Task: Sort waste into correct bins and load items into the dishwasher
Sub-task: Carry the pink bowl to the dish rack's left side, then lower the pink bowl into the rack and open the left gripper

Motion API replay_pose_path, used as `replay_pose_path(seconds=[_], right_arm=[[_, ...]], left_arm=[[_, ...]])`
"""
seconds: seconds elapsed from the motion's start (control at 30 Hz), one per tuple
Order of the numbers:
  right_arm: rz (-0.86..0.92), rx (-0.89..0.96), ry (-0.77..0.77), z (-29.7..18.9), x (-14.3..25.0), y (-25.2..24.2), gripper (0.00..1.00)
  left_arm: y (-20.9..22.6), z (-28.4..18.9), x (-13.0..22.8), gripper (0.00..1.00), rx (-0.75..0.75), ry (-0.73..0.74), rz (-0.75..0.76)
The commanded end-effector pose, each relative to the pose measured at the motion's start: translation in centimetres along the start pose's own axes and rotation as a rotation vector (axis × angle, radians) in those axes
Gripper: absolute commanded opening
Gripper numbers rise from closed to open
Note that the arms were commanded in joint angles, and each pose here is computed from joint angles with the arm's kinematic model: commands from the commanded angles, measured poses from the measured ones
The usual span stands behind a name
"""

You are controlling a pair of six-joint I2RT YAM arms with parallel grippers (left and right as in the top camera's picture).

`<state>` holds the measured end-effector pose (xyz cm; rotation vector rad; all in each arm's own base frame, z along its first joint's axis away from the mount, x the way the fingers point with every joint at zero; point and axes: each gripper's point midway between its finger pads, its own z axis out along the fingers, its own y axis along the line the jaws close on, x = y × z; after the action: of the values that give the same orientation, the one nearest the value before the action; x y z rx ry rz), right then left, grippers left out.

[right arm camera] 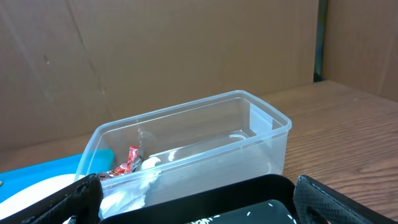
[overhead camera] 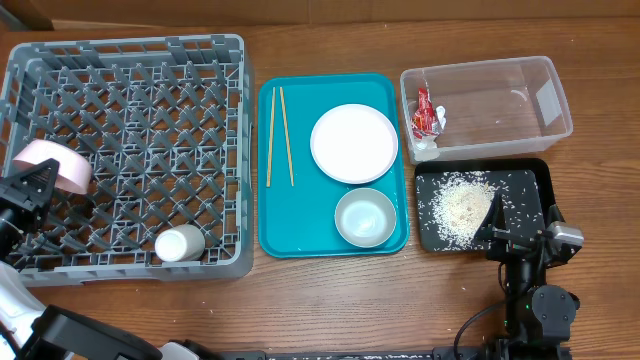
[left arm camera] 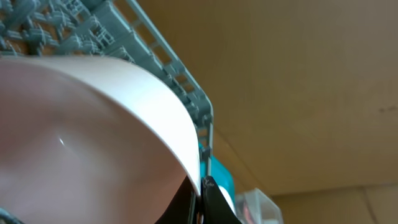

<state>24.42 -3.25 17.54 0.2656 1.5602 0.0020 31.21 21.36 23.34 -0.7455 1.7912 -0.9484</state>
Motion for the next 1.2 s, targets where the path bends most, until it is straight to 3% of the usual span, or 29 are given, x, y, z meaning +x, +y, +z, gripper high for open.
replay_pose_path(seconds=[0.0,0.1,0.43,0.6,1.0,1.17], right_arm=[[0.003,0.008,-0.008,0.0,0.1,-0.2,1.00],[0.003,0.008,-0.008,0.0,0.1,-0.2,1.00],[0.003,0.008,-0.008,0.0,0.1,-0.2,1.00],[0.003,0.008,-0.008,0.0,0.1,-0.2,1.00],[0.003,0.008,-0.008,0.0,0.1,-0.2,1.00],[0.003,0.008,-0.008,0.0,0.1,-0.2,1.00]], left_arm=[[1.1,0.1,-0.4,0.04,-0.047,-0.032,-0.071],[3.5,-0.2,-1.3,0.04,-0.176,-0.092,-0.111],[3.7,-0.1,-2.3,0.04,-0.193,-0.122,-0.064],[5.7,0.5,-2.5,0.04,-0.340,-0.160,-0.103],[2.2,4.2,-2.8,0.04,-0.196,-0.120,0.065],[3.2,4.8,-2.2,0.04,-0.184,-0.085,0.075]])
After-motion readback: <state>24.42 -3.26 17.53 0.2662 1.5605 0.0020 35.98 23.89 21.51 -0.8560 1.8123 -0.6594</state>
